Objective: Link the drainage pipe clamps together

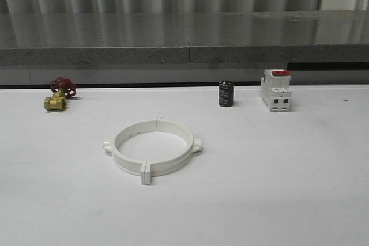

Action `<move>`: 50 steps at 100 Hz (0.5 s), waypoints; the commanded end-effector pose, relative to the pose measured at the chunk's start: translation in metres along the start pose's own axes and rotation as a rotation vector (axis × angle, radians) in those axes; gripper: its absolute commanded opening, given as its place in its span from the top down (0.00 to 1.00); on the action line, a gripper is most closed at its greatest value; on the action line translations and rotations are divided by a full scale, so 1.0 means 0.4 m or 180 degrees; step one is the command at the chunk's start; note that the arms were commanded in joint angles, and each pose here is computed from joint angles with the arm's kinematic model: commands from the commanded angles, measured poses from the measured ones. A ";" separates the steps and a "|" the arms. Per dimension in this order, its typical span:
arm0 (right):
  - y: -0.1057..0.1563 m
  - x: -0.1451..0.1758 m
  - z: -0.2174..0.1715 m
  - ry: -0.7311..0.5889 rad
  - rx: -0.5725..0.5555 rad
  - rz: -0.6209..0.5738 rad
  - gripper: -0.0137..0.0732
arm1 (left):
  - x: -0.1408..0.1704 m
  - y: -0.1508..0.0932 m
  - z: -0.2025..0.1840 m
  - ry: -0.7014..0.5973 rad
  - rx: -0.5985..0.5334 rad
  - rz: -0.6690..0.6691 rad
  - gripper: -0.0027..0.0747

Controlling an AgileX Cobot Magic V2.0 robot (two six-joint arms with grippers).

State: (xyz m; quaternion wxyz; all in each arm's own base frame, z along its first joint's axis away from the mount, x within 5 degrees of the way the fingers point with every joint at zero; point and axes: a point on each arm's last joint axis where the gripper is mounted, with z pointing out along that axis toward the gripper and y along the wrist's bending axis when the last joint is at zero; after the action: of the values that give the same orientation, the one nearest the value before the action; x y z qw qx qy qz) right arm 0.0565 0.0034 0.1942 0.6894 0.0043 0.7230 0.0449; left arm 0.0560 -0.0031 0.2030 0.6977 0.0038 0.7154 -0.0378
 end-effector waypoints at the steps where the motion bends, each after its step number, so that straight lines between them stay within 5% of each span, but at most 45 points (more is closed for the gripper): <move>1: 0.001 -0.034 -0.007 -0.0357 0.0004 -0.0011 0.92 | 0.013 0.000 0.000 -0.0234 0.0024 -0.0030 0.99; 50: 0.001 -0.034 -0.007 -0.0357 0.0004 -0.0011 0.92 | 0.014 0.000 0.000 -0.0229 0.0024 -0.0046 0.99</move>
State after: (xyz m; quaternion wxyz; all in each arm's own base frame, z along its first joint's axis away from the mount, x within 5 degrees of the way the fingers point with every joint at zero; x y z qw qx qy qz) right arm 0.0565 0.0034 0.1942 0.6894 0.0043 0.7230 0.0449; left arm 0.0560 -0.0031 0.2032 0.6985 0.0029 0.7145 -0.0384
